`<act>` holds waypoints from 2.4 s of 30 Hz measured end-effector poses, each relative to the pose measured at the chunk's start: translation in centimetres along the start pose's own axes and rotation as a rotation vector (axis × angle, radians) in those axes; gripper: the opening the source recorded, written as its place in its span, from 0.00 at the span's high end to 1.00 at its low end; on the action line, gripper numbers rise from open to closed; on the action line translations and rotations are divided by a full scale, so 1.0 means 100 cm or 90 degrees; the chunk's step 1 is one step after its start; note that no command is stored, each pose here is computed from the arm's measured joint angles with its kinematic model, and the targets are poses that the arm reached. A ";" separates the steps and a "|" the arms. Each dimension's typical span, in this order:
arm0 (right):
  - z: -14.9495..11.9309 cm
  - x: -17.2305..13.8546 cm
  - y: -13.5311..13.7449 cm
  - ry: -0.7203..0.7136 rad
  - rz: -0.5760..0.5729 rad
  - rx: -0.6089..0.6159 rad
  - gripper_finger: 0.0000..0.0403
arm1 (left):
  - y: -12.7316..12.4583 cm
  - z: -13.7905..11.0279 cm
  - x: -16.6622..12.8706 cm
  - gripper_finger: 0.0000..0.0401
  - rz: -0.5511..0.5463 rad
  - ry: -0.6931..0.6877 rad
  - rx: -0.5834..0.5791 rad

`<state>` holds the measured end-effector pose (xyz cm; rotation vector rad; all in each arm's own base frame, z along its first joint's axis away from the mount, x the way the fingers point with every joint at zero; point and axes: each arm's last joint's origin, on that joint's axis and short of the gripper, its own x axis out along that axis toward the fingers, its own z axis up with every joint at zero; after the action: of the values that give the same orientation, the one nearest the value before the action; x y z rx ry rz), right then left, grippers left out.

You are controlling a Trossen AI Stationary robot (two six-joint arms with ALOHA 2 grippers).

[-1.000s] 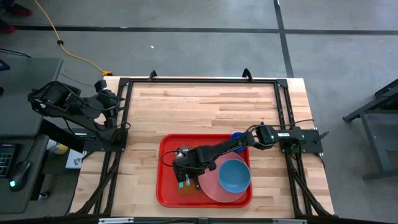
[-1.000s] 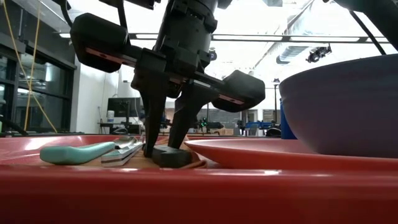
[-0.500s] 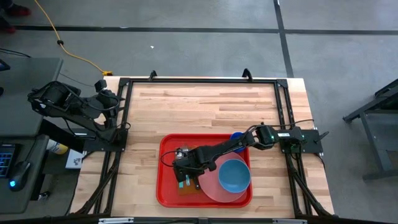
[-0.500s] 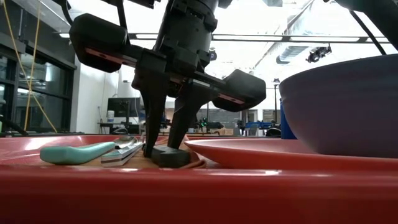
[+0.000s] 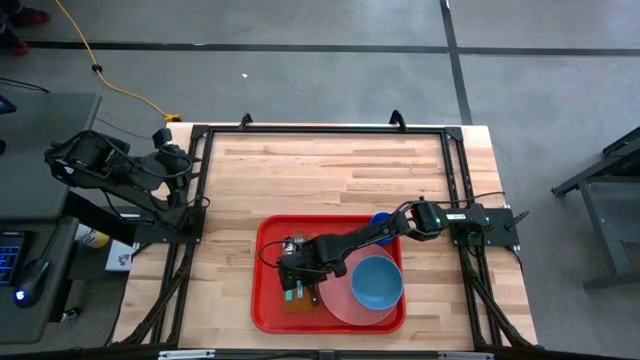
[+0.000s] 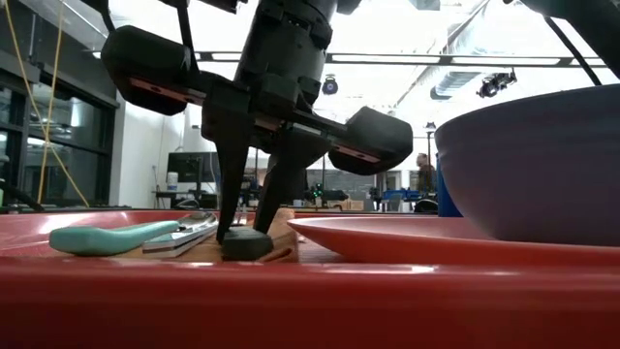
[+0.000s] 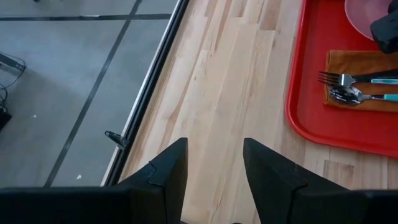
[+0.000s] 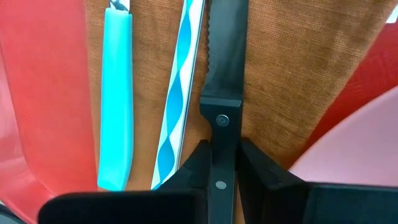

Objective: Set up tray
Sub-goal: Adjust the black bread knife

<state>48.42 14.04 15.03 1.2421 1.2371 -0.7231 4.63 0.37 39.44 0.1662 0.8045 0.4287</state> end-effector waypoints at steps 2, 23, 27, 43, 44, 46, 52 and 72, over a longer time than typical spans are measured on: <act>-0.001 -0.002 0.000 -0.007 0.001 0.008 0.93 | 0.000 0.000 0.000 0.54 0.000 0.000 0.000; -0.014 -0.017 -0.006 -0.032 -0.032 0.100 0.93 | 0.000 0.000 0.000 0.54 -0.001 0.000 0.000; -0.015 -0.018 -0.006 -0.035 -0.034 0.103 0.93 | 0.000 0.000 0.000 0.54 -0.001 0.000 0.000; 0.000 -0.020 -0.006 -0.056 -0.029 0.107 0.93 | -0.001 0.000 0.000 0.54 -0.013 0.004 0.000; 0.000 -0.020 -0.005 -0.055 -0.027 0.106 0.93 | -0.001 0.000 0.000 0.54 -0.013 0.004 0.000; 0.003 -0.021 -0.005 -0.059 -0.025 0.106 0.93 | -0.001 0.000 0.000 0.54 -0.013 0.004 0.000; 0.004 -0.022 -0.006 -0.064 -0.033 0.103 0.93 | 0.000 -0.001 0.000 0.54 -0.016 0.003 0.000; 0.004 -0.022 -0.009 -0.078 -0.050 0.088 0.83 | 0.018 -0.023 -0.016 0.54 -0.032 -0.053 -0.042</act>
<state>47.18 12.98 16.82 1.2467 1.1554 -0.9423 1.42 1.30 39.47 0.1006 0.7110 0.3981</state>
